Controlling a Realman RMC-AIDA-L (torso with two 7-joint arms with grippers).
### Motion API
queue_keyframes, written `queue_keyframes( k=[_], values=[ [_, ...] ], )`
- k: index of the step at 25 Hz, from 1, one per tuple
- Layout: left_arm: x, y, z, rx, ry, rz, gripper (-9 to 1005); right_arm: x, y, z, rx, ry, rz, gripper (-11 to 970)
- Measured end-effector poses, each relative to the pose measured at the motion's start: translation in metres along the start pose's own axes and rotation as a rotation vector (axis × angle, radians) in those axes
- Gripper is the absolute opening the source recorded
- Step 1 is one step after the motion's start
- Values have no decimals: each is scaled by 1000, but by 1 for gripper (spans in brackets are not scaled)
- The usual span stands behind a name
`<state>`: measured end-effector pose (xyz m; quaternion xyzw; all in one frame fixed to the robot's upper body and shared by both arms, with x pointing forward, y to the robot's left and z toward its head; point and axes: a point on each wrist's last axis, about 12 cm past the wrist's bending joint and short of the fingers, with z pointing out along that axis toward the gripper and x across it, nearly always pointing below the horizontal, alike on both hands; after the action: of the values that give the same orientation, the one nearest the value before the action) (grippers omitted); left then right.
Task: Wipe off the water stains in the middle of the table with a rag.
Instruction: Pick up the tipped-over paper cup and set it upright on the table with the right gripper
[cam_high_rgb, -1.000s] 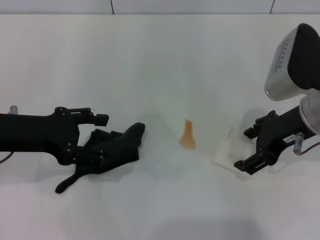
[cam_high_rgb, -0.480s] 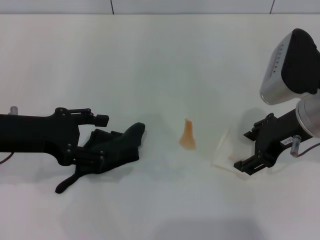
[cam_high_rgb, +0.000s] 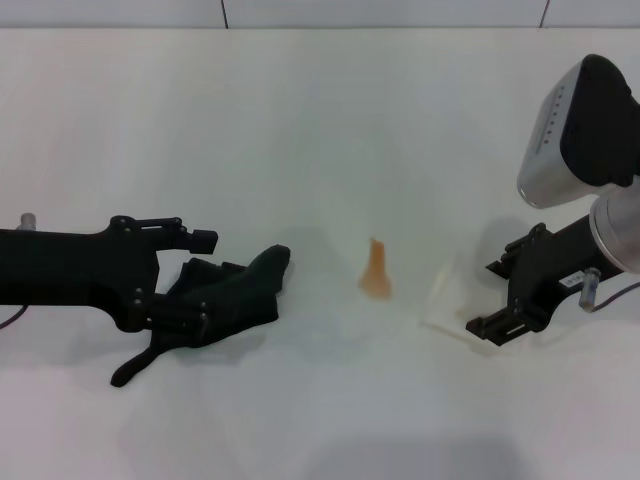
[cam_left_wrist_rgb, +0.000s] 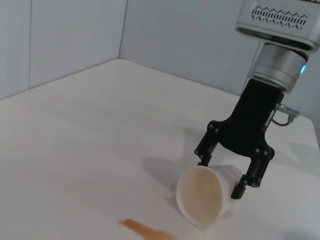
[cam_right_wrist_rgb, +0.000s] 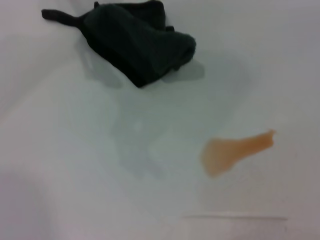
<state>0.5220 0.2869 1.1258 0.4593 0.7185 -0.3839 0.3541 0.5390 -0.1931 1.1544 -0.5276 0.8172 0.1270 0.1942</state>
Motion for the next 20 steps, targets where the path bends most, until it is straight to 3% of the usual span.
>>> queue_keyframes(
  k=[11, 20],
  values=[
    [3, -1, -1, -8, -4, 32, 884, -7, -9, -24, 66, -61, 5, 705],
    [2, 1, 0, -18, -5, 42, 884, 12, -39, -37, 153, -143, 124, 706]
  ],
)
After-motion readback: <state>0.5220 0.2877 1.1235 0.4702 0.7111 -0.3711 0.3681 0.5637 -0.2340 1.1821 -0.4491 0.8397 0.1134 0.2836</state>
